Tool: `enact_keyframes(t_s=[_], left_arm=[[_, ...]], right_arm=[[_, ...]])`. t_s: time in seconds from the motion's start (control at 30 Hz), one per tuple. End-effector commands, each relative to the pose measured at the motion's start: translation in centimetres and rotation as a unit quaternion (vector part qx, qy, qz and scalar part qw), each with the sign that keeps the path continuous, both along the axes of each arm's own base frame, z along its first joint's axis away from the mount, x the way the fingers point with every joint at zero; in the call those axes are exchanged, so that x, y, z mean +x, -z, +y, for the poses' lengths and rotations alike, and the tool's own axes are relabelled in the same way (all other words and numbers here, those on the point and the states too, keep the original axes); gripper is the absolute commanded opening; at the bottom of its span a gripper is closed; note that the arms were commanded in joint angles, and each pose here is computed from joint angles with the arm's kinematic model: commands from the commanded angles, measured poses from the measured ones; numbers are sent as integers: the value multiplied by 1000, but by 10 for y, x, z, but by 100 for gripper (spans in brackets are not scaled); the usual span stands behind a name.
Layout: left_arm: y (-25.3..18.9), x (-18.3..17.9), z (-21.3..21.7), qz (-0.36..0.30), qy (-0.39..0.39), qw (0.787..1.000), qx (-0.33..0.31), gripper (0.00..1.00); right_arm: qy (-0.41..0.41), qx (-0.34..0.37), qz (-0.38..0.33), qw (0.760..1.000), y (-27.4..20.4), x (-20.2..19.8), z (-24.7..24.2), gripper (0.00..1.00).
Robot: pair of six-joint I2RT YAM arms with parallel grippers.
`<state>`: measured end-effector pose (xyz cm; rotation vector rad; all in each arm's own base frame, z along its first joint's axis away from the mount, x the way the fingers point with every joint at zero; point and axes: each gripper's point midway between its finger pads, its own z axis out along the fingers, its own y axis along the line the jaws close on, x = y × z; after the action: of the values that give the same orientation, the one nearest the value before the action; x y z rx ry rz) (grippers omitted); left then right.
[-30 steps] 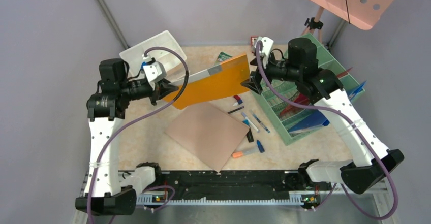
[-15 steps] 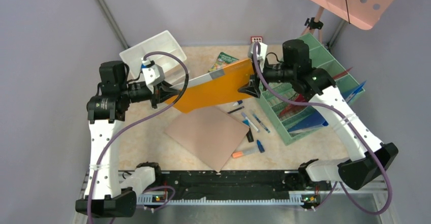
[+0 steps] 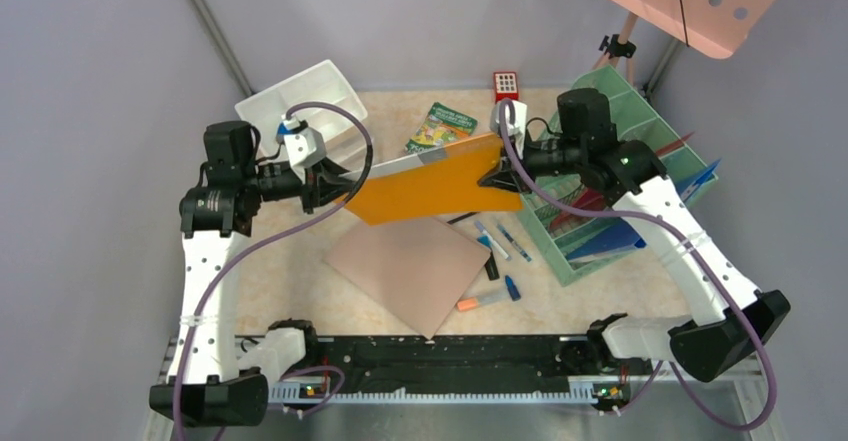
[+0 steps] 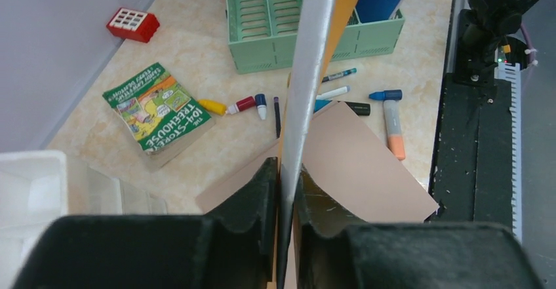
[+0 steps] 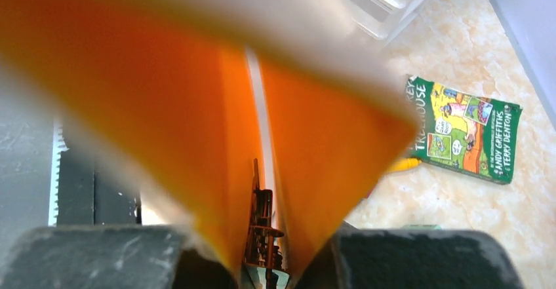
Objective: Organize the desk
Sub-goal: Place the folder in the storage box.
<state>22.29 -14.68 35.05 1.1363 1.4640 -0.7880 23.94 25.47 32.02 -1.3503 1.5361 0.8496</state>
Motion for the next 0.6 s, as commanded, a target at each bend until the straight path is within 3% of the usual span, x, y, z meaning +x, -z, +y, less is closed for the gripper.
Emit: enact_keyframes(t_s=[0.0,0.13,0.23,0.57], left_arm=[[2,10,3,-10,-8,1000,9,36],[-1,14,7,-11,-21,999,34,75],[-7,15,1,-16,-13,998,51,91],[-21,31,-60,-42,49,993,103,95]], right_arm=[[9,5,-53,999,-28,-1,-10,0],[16,-1,-51,999,-24,3,-10,0],[16,-2,-37,999,-20,6,-8,0],[9,-5,-1,1000,-8,11,2,0]])
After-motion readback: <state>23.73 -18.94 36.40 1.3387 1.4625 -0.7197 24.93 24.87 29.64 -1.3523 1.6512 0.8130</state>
